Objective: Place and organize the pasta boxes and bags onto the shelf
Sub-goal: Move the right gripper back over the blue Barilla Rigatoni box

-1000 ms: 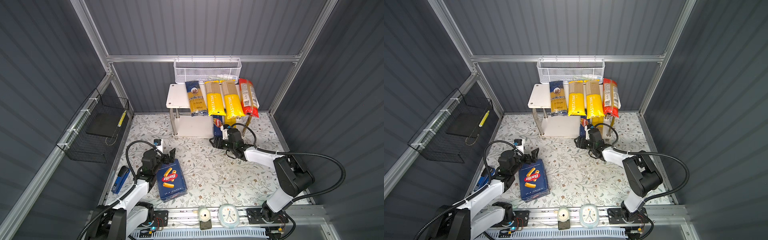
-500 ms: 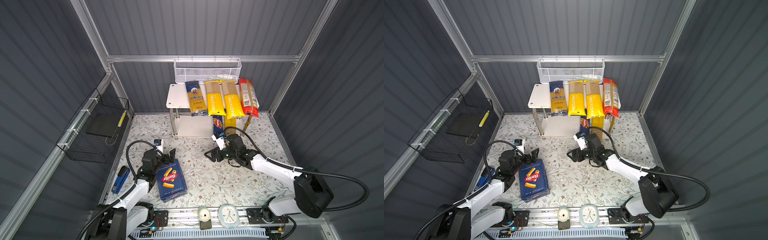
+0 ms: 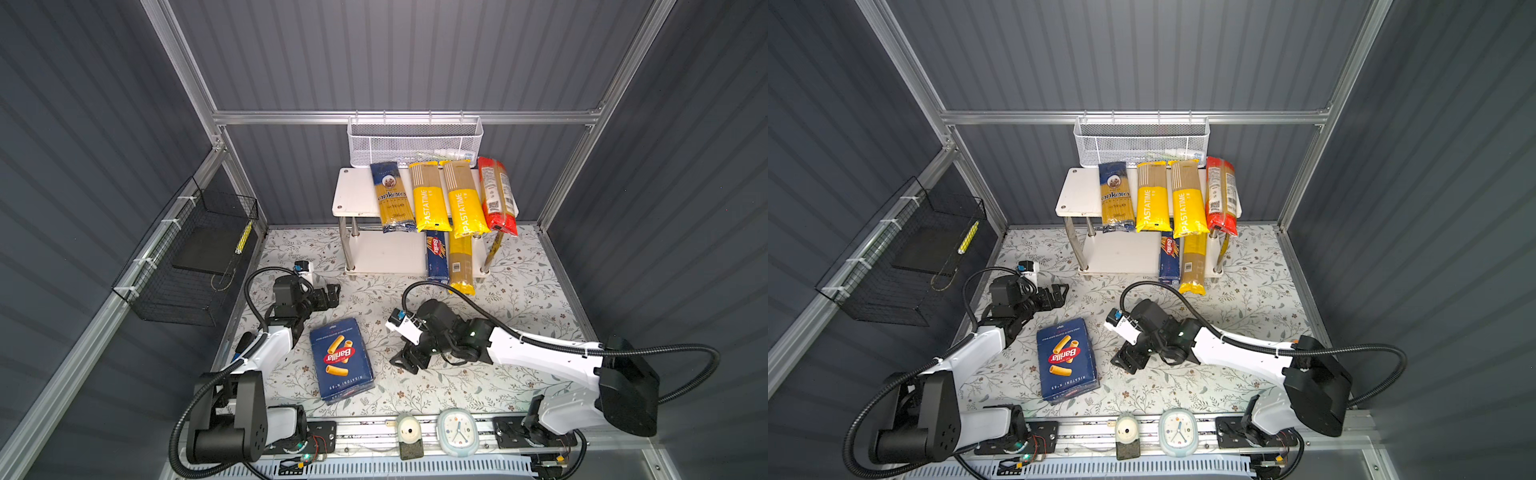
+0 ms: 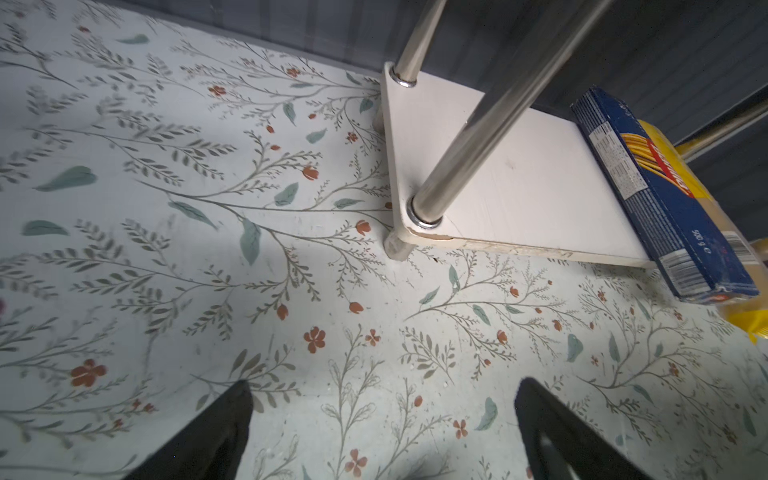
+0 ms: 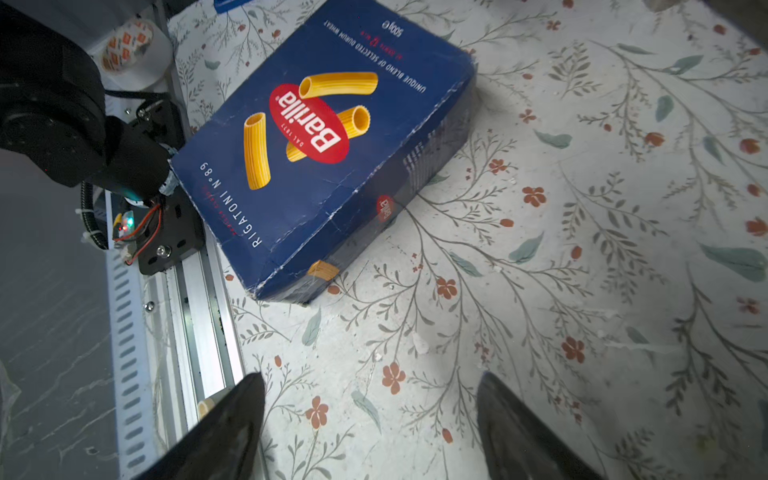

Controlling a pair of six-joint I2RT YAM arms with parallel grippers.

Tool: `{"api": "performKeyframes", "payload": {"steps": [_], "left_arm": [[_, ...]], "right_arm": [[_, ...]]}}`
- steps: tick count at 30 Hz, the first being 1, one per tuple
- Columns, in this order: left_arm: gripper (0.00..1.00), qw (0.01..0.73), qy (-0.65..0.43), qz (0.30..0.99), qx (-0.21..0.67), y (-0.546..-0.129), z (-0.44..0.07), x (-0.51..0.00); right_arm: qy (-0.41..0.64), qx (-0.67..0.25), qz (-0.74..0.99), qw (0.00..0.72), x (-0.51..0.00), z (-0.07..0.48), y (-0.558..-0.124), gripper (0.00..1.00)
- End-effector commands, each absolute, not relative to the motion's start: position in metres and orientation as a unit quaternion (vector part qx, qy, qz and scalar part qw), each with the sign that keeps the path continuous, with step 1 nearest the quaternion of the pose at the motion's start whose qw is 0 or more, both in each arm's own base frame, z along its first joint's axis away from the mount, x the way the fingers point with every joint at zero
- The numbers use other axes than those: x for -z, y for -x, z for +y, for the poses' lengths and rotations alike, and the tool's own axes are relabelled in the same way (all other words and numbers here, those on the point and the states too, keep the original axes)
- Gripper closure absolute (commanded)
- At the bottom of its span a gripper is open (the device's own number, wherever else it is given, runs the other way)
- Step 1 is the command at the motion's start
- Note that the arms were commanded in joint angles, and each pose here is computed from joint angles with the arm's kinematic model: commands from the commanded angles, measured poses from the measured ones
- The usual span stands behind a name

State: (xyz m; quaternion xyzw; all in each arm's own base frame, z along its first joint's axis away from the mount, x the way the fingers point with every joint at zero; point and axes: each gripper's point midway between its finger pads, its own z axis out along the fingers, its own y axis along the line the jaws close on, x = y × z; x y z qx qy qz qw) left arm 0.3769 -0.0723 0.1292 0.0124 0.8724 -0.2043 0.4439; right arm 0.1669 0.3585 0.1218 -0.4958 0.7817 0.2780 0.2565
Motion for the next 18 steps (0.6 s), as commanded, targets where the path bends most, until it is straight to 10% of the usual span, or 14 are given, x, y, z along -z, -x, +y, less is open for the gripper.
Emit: {"api": "performKeyframes", "payload": {"steps": [1,18], "left_arm": [[0.00,0.400,-0.022,0.880,0.256,-0.368,-0.088,-0.124],[0.01,0.336,0.000,0.897,0.288,-0.338,-0.095,-0.090]], "right_arm": [[0.531,-0.245,0.770,0.254,-0.113,0.370,-0.164,0.18],[0.583,-0.237,0.741,0.235,-0.082,0.418,-0.137,0.18]]}}
